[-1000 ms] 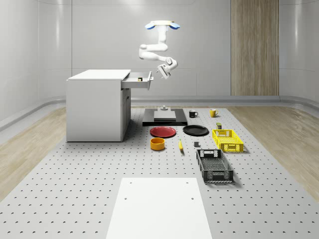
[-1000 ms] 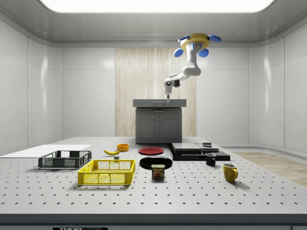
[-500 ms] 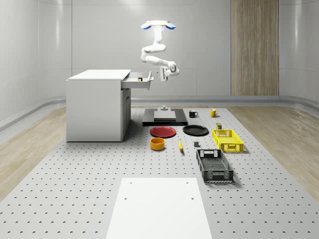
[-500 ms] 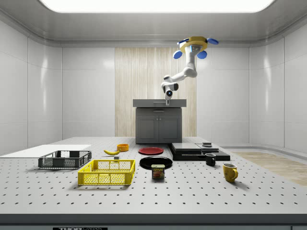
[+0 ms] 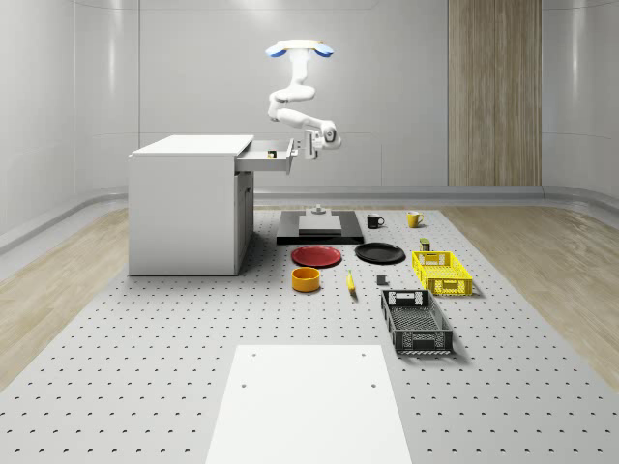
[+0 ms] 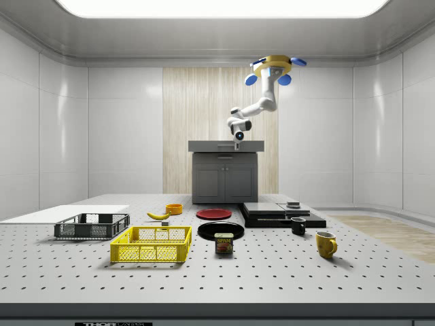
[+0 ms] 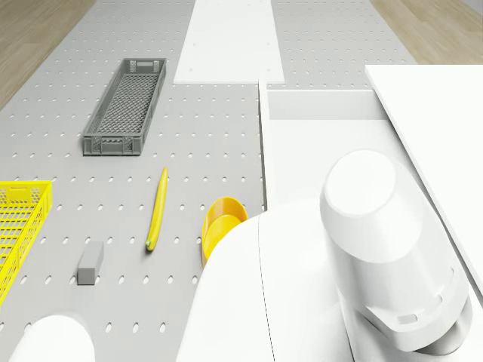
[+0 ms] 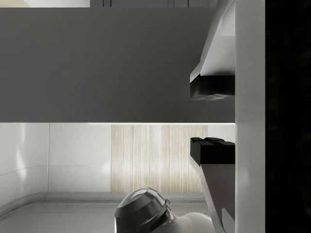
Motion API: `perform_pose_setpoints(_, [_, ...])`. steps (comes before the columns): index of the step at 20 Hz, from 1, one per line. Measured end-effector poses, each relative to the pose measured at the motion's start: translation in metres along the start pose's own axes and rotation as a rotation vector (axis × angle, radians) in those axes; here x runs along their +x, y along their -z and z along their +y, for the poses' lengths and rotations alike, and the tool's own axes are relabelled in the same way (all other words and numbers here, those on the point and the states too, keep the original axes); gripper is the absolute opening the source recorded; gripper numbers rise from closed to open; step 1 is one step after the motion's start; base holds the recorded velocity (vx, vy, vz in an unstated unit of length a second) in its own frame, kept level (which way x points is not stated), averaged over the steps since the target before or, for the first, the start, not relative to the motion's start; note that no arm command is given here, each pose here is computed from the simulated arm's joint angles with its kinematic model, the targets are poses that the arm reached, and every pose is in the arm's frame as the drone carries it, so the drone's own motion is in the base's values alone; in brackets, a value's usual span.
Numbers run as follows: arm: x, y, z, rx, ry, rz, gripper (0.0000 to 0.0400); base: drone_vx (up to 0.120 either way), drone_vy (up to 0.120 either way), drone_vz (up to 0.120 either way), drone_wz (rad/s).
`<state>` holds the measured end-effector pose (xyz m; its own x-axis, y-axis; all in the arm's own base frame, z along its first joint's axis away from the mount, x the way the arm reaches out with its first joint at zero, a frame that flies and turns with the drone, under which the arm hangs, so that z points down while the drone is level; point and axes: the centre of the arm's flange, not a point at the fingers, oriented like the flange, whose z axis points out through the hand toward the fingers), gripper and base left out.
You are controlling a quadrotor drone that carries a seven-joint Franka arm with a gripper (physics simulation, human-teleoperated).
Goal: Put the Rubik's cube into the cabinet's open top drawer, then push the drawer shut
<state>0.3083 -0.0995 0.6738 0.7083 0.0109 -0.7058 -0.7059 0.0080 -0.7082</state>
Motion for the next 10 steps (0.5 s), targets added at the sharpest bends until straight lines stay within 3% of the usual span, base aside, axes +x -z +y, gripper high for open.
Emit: perform_pose_setpoints(10, [-0.001, -0.029, 0.000, -0.006, 0.001, 0.009, 0.0105, 0.000, 0.000, 0.000, 0.000])
